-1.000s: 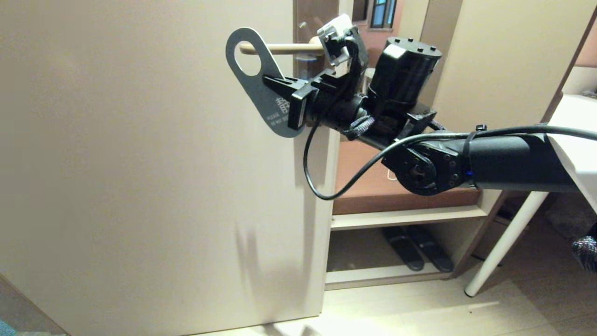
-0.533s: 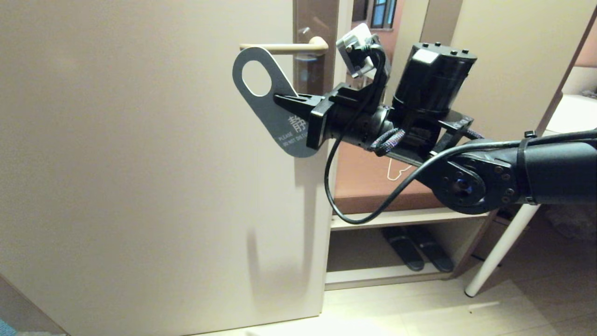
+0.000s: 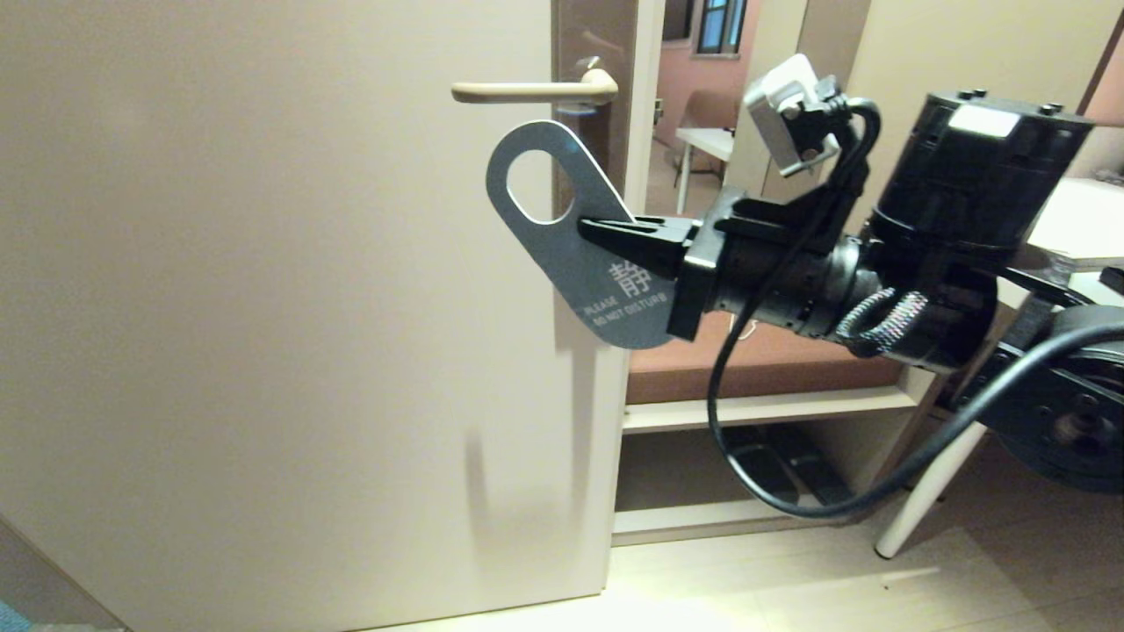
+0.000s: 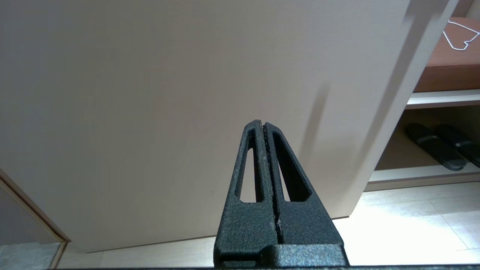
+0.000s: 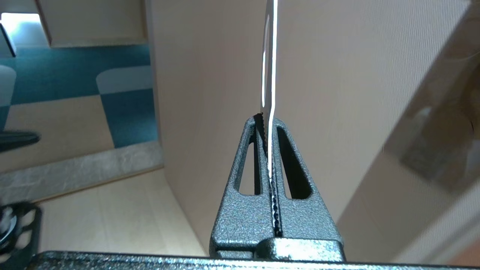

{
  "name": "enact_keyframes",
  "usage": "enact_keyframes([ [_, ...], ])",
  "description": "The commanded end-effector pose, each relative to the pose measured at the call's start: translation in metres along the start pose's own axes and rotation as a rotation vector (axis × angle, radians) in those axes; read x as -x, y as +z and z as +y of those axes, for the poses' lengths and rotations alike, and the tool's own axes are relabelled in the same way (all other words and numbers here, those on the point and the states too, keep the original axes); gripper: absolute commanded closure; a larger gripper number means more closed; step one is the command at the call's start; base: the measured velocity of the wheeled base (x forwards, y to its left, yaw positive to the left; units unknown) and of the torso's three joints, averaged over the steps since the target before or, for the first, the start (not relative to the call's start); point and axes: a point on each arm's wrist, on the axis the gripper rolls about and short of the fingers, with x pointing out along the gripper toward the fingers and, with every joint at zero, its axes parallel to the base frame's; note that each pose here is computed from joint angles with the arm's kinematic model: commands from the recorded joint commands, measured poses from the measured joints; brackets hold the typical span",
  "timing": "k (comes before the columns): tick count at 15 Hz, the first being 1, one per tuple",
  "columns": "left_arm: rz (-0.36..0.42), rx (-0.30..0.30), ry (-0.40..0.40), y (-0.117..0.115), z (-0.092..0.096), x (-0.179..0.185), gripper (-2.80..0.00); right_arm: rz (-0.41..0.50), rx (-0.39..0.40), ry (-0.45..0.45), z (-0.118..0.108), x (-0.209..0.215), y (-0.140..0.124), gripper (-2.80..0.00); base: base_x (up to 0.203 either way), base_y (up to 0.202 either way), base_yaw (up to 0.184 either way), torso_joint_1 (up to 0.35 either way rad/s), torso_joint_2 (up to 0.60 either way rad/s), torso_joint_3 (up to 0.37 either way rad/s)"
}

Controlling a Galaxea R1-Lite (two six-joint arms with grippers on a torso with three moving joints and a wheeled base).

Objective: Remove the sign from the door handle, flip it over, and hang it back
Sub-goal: Hand it to the other hand

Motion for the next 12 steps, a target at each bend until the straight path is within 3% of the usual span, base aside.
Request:
enact_keyframes([
  [1,0.001,0.000,0.001,0.000,0.000,0.000,0.00,-0.018,0.011,-0.008,0.009,0.026,0.012,0.00,0.000,0.000,0.000,0.000,0.00,0.000],
  [4,0.001,0.000,0.001,0.000,0.000,0.000,0.00,0.040,-0.001,-0.112,0.006,0.066,0.014,0.00,0.000,0.000,0.000,0.000,0.00,0.000],
  [8,0.001,0.000,0.001,0.000,0.000,0.000,0.00,0.113,-0.004,-0.440,-0.015,0.121,0.021,0.00,0.000,0.000,0.000,0.000,0.00,0.000],
  [12,0.001,0.000,0.001,0.000,0.000,0.000,0.00,0.170,0.008,-0.730,-0.011,0.178,0.027,0.00,0.000,0.000,0.000,0.000,0.00,0.000],
])
